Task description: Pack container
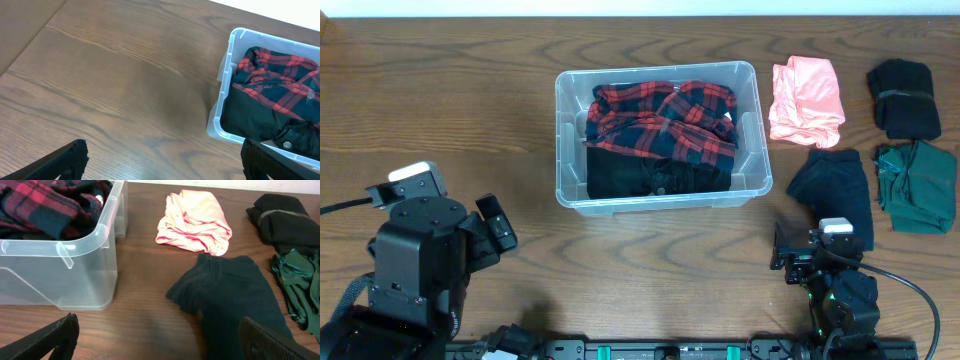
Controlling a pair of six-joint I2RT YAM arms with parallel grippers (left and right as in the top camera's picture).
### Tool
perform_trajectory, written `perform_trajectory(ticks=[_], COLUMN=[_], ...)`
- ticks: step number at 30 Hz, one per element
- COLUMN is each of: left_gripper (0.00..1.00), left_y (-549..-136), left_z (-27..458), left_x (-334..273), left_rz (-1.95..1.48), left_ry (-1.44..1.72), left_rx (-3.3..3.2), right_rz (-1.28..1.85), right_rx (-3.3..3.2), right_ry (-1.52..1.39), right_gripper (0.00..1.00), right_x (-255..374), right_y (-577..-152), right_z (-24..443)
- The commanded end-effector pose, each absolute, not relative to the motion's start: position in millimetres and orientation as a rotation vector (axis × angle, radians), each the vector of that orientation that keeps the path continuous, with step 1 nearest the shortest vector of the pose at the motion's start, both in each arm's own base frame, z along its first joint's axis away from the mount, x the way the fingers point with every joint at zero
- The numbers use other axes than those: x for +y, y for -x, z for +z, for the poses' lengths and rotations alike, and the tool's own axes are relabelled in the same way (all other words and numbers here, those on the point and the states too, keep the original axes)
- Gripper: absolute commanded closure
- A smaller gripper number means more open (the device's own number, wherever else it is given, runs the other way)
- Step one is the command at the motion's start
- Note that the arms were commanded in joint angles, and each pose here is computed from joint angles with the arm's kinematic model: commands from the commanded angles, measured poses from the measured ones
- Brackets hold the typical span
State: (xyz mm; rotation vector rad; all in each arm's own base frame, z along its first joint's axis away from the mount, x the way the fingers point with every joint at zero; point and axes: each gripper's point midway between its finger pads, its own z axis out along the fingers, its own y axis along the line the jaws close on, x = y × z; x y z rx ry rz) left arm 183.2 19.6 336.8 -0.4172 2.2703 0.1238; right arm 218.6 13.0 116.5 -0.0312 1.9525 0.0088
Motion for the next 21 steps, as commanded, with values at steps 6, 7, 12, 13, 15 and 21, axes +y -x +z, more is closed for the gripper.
perform_trajectory(ticks=[6,7,12,13,15,21], left_gripper=[0.02,0.02,0.02,0.02,0.02,0.02], left_y=[-184,-184,-184,-188,-197,-206], left_z=[336,336,336,340,353,404], left_x=[21,21,21,20,26,84], left_rz=[0.136,0.137,0.135,0.124,0.15,0.525], left_ry=[0.426,0.426,0.427,0.428,0.455,0.68], left_rx=[2.269,2.269,2.267,2.247,2.171,1.831], right_rz=[-0.118,-0.118,-0.137,-0.13,-0.122,-0.087], right_rx=[1.929,1.929,1.898,1.874,1.817,1.725], right_ry=[0.065,0.064,0.058,0.055,0.048,0.051], right_gripper=[0.01,0.01,0.01,0.01,0.01,0.01], right_x=[0,0,-2,-2,-1,5], right_y=[-221,-221,-223,-225,-229,-234], right_z=[121,121,129,134,148,170])
